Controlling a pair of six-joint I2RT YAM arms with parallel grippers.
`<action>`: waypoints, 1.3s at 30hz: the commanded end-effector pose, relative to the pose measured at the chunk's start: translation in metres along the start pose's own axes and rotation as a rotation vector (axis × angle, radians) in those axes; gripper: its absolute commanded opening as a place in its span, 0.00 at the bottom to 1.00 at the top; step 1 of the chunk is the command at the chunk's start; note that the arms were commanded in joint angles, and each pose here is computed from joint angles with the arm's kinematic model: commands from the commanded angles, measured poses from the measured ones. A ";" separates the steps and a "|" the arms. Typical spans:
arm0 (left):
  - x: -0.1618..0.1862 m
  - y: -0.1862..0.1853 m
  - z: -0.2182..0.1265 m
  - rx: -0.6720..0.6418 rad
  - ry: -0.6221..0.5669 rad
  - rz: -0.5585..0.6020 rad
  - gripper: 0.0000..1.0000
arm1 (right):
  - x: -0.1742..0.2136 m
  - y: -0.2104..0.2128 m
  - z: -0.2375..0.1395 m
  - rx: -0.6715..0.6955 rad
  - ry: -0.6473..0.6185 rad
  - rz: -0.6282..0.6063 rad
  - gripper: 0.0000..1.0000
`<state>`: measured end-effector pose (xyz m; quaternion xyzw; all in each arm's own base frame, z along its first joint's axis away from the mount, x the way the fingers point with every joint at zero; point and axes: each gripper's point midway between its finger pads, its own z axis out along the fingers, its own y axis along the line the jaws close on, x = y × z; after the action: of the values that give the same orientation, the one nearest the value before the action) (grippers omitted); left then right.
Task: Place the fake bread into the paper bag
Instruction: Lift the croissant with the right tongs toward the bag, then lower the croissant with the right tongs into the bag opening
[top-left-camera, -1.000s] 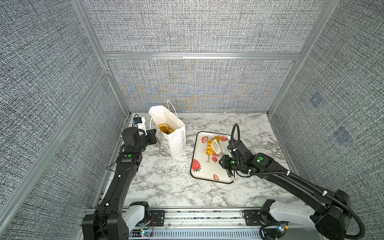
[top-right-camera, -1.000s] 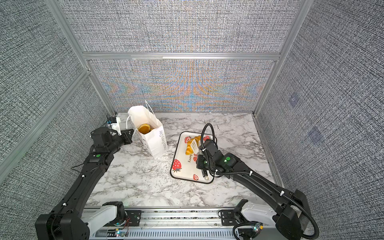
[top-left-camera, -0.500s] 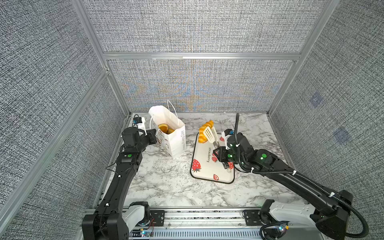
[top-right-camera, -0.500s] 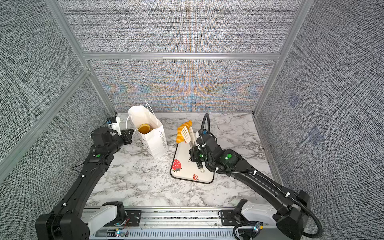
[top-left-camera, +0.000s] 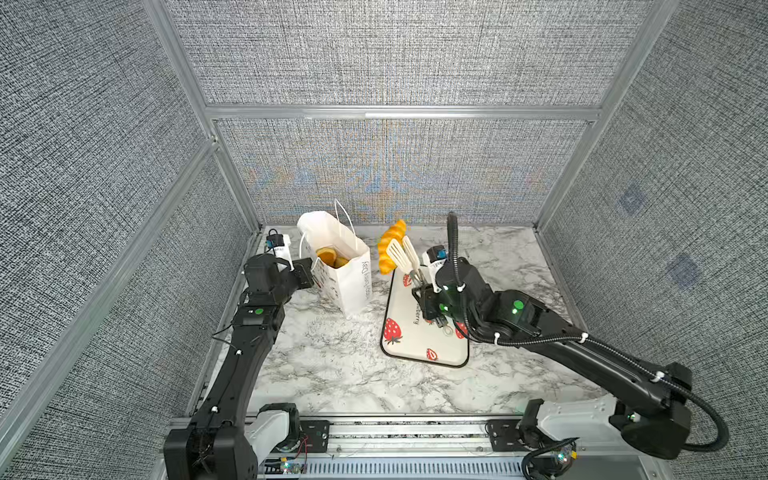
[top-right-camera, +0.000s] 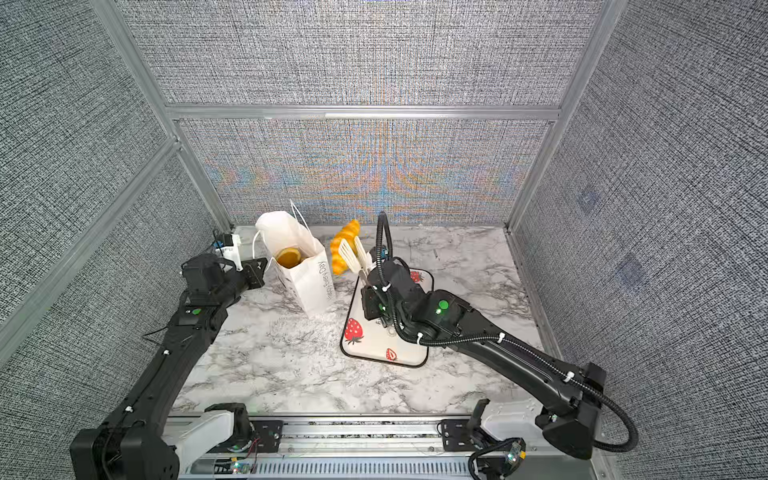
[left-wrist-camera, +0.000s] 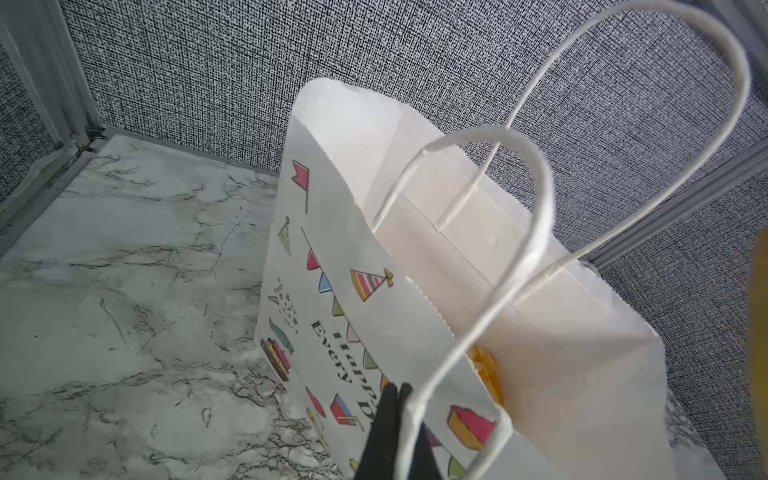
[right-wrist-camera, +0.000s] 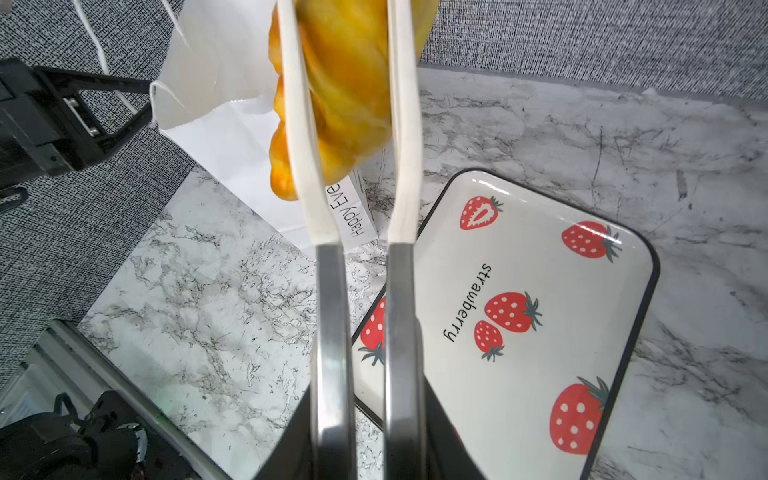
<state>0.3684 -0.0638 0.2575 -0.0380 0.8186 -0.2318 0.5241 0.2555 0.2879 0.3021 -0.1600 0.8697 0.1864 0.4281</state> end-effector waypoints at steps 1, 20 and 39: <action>0.000 -0.001 0.000 0.005 0.003 0.012 0.00 | -0.018 0.000 -0.005 0.079 -0.062 -0.100 0.29; 0.001 0.000 0.000 0.000 0.006 0.011 0.00 | -0.060 0.069 0.013 0.145 -0.141 -0.432 0.30; -0.001 0.000 -0.002 -0.005 -0.003 0.015 0.00 | -0.074 0.078 0.063 0.263 -0.101 -0.567 0.30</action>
<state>0.3683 -0.0627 0.2581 -0.0384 0.8183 -0.2283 0.5260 0.3016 0.3952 0.3330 -0.3370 0.7892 -0.0393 0.5120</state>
